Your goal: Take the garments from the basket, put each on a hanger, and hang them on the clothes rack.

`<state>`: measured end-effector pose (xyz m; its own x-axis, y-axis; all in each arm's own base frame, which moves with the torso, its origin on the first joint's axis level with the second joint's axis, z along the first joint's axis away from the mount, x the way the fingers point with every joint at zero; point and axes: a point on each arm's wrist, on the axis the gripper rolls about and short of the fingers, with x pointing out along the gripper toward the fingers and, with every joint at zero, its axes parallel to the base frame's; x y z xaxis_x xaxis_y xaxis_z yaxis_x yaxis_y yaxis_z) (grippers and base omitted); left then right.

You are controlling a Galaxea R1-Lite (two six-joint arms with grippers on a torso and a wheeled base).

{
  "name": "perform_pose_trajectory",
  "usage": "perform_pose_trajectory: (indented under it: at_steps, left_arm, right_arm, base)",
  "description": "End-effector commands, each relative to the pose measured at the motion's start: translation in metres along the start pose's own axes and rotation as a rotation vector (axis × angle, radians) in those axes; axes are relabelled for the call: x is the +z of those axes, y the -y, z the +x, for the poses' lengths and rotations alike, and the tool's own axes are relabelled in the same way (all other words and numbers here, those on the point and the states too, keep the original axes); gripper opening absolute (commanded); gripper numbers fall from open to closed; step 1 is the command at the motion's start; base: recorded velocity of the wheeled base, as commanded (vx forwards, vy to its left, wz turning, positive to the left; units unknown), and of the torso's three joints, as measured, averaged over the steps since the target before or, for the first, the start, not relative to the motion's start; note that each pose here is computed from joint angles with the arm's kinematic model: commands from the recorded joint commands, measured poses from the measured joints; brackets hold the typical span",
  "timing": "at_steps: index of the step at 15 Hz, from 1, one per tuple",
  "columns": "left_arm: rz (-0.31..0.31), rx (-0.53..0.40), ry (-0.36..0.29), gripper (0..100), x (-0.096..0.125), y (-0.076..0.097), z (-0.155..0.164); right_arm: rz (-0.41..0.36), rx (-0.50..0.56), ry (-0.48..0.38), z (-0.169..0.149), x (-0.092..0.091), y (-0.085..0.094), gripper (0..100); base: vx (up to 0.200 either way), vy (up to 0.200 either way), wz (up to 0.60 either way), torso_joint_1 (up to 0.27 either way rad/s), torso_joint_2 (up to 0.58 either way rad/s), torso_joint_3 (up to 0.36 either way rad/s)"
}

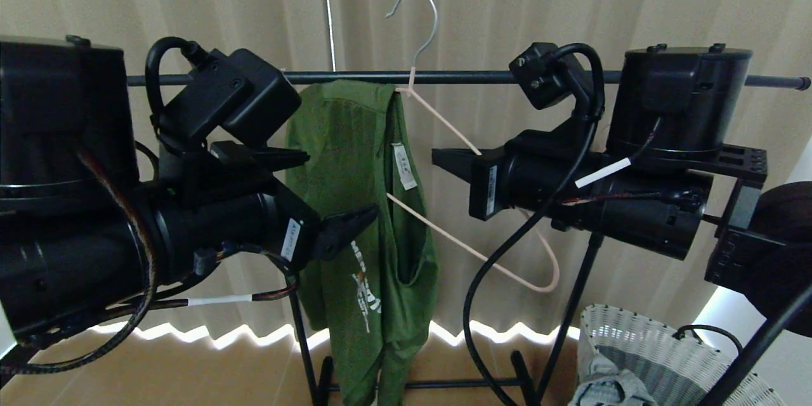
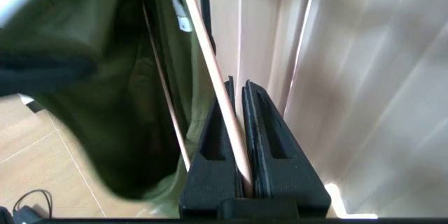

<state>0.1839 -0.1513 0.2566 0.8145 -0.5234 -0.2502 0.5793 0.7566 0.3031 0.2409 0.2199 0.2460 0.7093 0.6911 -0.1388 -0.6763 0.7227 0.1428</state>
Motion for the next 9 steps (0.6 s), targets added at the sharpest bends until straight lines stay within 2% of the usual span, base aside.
perform_pose_trajectory:
  at_steps: [1,3,6,9]
  left_arm:
    - [-0.003,0.006,0.011,100,-0.004,-0.001,-0.014]
    - [-0.004,0.017,0.011,100,-0.008,-0.003,-0.023]
    - [-0.009,0.075,0.012,100,-0.012,-0.016,-0.033]
    - [0.019,0.128,-0.002,100,-0.021,-0.025,-0.044]
  right_arm:
    - [-0.019,0.001,0.01,-0.015,0.002,-0.001,0]
    - [-0.033,-0.005,0.003,-0.026,-0.001,0.001,0]
    - [-0.061,-0.02,0.001,-0.044,-0.004,0.006,0]
    - [-0.096,-0.041,-0.026,-0.063,-0.015,0.012,0]
  base:
    - [0.0,0.0,0.0,0.0,0.0,0.0]
    - [0.0,0.0,0.0,0.0,0.0,0.0]
    - [0.0,0.0,0.0,0.0,0.0,0.0]
    - [0.0,0.0,0.0,0.0,0.0,0.0]
